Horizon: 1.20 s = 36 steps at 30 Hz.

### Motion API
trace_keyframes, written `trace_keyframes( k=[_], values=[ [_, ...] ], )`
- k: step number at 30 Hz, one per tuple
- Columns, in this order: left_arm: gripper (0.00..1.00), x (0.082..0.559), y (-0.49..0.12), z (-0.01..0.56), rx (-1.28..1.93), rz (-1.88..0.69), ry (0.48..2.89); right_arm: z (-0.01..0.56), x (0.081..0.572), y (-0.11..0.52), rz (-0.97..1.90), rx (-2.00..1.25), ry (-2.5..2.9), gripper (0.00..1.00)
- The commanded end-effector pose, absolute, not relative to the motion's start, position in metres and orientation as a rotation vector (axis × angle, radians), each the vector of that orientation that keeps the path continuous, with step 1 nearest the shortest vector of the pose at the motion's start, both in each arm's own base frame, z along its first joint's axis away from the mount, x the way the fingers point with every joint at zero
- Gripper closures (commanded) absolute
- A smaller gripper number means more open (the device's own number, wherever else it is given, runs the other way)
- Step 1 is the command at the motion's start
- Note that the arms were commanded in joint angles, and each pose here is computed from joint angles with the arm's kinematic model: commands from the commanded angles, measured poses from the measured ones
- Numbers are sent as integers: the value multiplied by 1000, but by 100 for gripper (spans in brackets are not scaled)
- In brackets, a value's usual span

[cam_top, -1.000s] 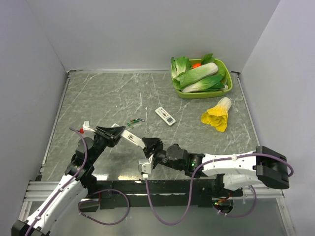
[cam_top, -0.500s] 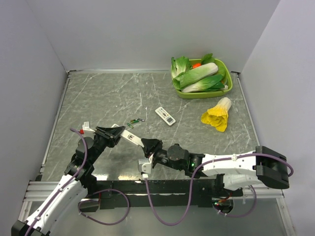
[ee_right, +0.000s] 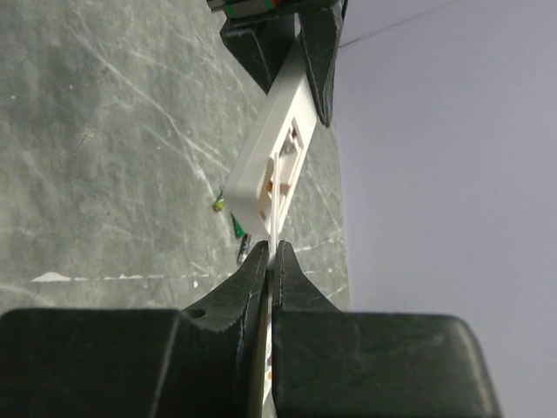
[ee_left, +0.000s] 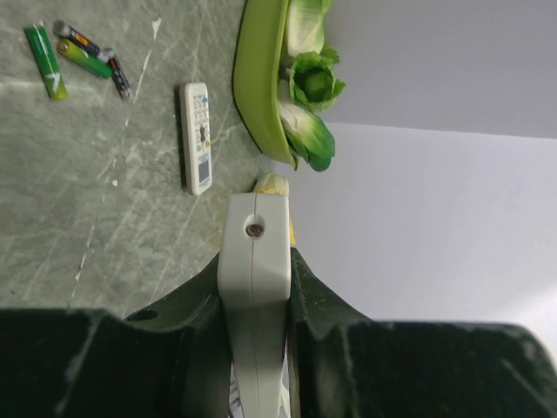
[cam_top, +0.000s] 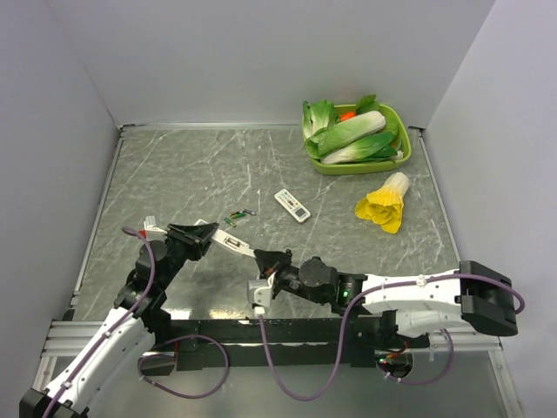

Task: Load the batteries into the remote control

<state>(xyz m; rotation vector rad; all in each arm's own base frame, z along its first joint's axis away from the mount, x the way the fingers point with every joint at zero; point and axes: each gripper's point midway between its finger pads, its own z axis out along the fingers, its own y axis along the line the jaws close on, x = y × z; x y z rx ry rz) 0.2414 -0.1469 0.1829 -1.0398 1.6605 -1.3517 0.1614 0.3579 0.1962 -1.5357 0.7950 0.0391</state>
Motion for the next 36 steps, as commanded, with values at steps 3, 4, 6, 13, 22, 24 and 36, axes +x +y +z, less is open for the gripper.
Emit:
trace_keyframes(
  k=[3,4,6,13,22,24,36],
  values=[
    [99,258,-119,203,-1029,-1160,1575,195,150,338,175,-1437,949,100],
    [99,259,-116,204,-1022,-1141,1569,192,150,335,183,-1429,973,100],
    [99,258,-109,197,-1030,-1074,1583,189,153,327,202,-1382,1043,100],
    [99,245,-82,233,-909,-900,1535,149,163,313,117,-1425,1226,100],
    [98,202,-41,317,-664,-703,1389,95,190,322,-176,-1571,1304,100],
    [98,194,-30,321,-645,-654,1356,84,196,323,-251,-1593,1317,100],
    [96,187,-11,307,-633,-534,1333,34,208,316,-433,-1696,1407,96]
  ],
)
